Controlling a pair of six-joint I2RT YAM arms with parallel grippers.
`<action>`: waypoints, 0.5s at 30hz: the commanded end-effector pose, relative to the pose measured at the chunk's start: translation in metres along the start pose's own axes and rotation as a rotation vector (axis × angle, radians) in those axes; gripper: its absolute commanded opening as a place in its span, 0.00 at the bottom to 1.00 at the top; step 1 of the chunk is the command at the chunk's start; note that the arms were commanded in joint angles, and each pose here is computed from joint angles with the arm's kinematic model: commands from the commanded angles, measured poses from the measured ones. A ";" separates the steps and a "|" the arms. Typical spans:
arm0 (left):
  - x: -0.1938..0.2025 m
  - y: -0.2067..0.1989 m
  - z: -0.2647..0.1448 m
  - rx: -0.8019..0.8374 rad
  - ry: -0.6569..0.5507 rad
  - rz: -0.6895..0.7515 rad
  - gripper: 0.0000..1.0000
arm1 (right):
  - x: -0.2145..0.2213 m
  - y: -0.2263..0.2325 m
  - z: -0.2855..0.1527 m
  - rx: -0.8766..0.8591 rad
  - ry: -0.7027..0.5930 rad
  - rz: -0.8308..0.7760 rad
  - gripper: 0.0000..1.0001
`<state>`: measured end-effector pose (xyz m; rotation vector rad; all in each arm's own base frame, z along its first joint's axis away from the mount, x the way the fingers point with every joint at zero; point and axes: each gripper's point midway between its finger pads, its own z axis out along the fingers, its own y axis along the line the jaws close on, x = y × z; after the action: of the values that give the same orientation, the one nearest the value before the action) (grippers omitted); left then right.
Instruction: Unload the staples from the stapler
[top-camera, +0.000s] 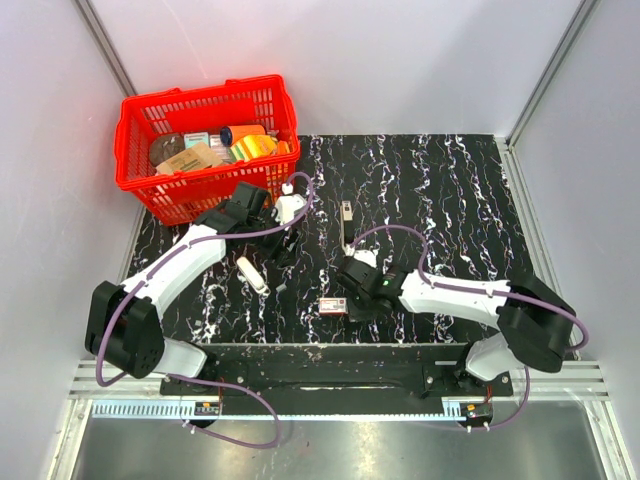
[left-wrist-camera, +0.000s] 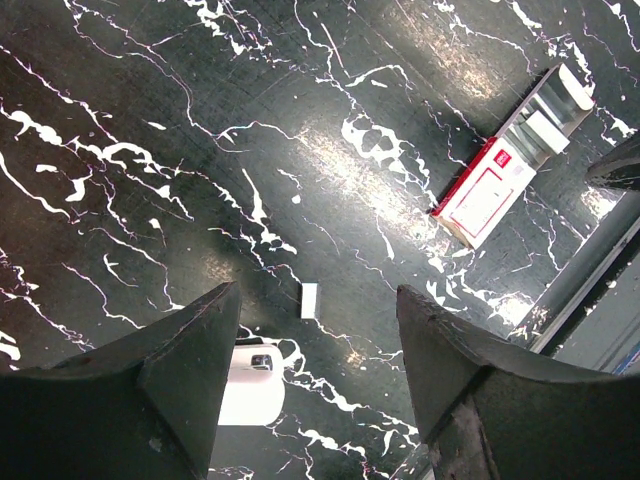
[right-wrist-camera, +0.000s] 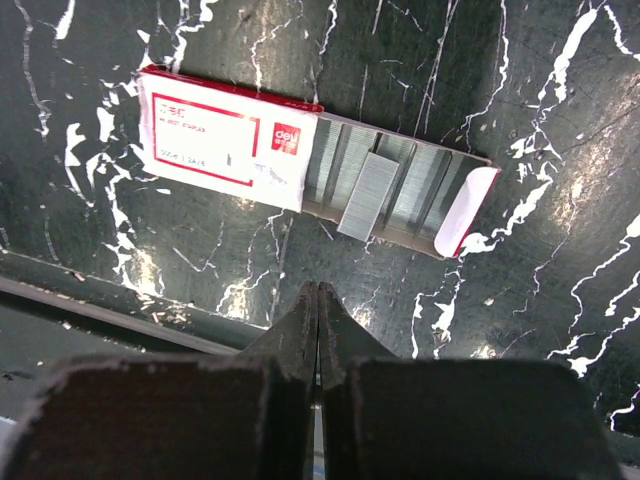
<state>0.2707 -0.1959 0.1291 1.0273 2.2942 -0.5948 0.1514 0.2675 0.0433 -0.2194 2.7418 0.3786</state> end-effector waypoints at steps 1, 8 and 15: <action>-0.022 0.001 -0.014 -0.027 -0.061 0.041 0.68 | 0.003 0.000 0.006 0.023 0.042 -0.038 0.00; -0.022 0.001 -0.014 -0.026 -0.058 0.041 0.68 | 0.001 -0.004 0.011 0.049 0.043 -0.054 0.00; -0.020 0.001 -0.012 -0.020 -0.051 0.042 0.68 | -0.006 -0.007 0.015 0.067 0.036 -0.065 0.00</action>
<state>0.2678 -0.1945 0.1279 1.0293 2.3091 -0.5964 0.1500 0.2607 0.0224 -0.2883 2.8022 0.2689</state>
